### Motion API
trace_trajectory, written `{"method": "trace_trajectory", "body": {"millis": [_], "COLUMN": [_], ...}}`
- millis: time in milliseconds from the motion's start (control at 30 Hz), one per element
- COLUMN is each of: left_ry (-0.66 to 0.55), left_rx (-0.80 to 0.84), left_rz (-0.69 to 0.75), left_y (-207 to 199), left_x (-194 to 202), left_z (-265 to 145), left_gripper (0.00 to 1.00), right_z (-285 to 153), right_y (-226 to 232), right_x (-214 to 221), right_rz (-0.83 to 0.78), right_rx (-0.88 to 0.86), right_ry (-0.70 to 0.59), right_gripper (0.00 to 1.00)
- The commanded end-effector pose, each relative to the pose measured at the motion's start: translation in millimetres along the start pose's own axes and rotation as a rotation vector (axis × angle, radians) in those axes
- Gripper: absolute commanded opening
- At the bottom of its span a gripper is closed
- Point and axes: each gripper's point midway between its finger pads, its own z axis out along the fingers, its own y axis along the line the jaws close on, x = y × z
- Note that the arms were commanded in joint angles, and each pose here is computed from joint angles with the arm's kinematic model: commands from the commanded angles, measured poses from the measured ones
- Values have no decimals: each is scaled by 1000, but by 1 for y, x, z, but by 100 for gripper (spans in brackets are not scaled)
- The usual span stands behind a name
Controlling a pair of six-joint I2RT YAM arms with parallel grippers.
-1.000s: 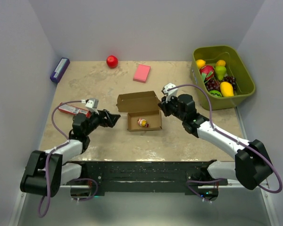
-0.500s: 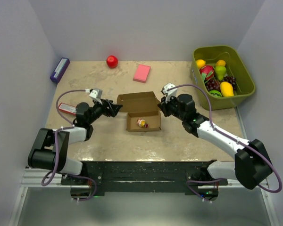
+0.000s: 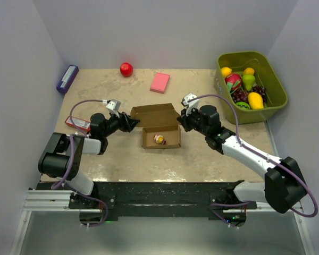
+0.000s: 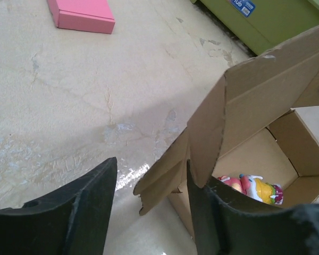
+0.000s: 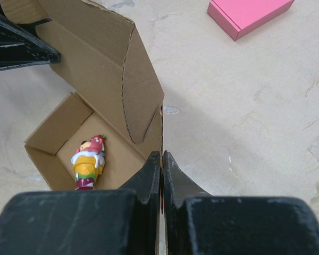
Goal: Fold the paper box
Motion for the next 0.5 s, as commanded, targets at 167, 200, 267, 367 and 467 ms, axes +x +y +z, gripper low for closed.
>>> {"method": "trace_trajectory", "body": {"millis": [167, 200, 267, 367, 467], "left_ry": [-39, -33, -24, 1, 20], "left_rx": [37, 36, 24, -10, -60], "left_rz": [110, 114, 125, 139, 166], "left_y": [-19, -21, -22, -23, -28], "left_x": [-19, -18, -17, -13, -12], "left_z": [8, 9, 9, 12, 18], "left_gripper": [26, 18, 12, 4, 0], "right_z": [4, 5, 5, 5, 4], "right_y": [-6, -6, -9, -16, -22], "right_x": [-29, -26, -25, -24, -24], "right_rz": [-7, -6, -6, 1, -22], "right_rx": [22, 25, 41, 88, 192], "right_ry": [-62, -52, -48, -45, -42], "right_gripper": [0, 0, 0, 0, 0]}}
